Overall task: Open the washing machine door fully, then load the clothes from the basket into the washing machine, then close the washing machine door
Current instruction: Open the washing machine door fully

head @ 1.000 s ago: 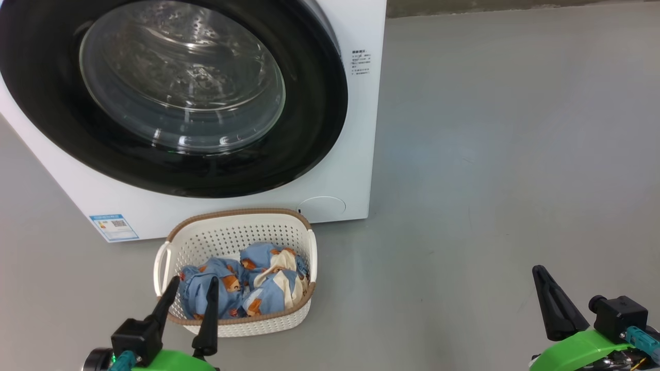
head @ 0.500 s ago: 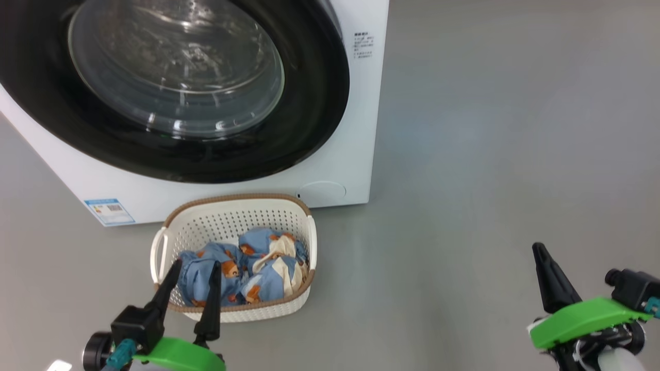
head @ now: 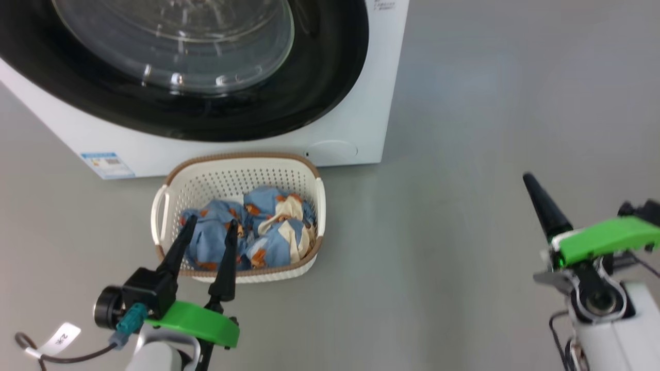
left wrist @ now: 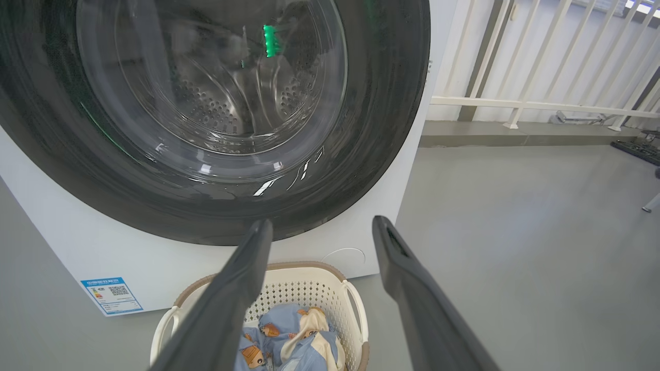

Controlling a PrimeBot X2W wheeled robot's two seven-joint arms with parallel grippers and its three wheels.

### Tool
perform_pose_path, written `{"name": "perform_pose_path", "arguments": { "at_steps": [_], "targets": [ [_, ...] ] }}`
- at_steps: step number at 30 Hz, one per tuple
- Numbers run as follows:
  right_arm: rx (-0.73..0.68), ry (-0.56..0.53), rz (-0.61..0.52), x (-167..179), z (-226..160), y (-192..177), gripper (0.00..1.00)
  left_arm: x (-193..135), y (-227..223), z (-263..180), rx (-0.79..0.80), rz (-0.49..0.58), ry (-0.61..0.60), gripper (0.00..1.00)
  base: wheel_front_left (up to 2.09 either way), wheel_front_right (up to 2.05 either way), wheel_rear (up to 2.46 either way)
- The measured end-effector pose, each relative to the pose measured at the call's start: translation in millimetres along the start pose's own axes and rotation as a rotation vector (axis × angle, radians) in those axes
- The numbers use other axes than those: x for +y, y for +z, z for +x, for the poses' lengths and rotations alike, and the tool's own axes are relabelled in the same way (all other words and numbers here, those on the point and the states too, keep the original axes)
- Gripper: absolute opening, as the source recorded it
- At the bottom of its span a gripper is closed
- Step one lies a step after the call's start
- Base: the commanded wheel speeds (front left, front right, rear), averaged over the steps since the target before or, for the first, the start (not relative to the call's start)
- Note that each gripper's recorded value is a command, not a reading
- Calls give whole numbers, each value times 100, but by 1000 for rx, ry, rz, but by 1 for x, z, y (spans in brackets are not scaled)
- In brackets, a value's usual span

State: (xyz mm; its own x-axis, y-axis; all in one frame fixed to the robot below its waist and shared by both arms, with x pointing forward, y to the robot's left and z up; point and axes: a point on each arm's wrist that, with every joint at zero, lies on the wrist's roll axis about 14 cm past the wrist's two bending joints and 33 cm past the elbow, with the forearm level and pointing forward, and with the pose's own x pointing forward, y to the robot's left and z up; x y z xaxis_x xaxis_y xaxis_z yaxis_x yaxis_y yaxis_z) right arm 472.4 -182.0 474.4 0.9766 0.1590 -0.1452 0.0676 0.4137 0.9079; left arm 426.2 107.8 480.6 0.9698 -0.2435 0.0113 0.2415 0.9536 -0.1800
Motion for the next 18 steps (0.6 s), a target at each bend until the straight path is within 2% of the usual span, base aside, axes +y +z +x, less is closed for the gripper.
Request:
{"name": "perform_pose_path", "arguments": {
  "at_steps": [9,14,18],
  "targets": [
    [111,129,273,37,60,0,0,8,-8,17,11,-10,15,100,0,0,0],
    [192,209,355,65,94,-5,0,14,-13,28,16,-12,25,100,0,0,0],
    [230,255,378,82,120,-6,0,16,-21,34,29,-14,24,100,0,0,0]
  ]
}}
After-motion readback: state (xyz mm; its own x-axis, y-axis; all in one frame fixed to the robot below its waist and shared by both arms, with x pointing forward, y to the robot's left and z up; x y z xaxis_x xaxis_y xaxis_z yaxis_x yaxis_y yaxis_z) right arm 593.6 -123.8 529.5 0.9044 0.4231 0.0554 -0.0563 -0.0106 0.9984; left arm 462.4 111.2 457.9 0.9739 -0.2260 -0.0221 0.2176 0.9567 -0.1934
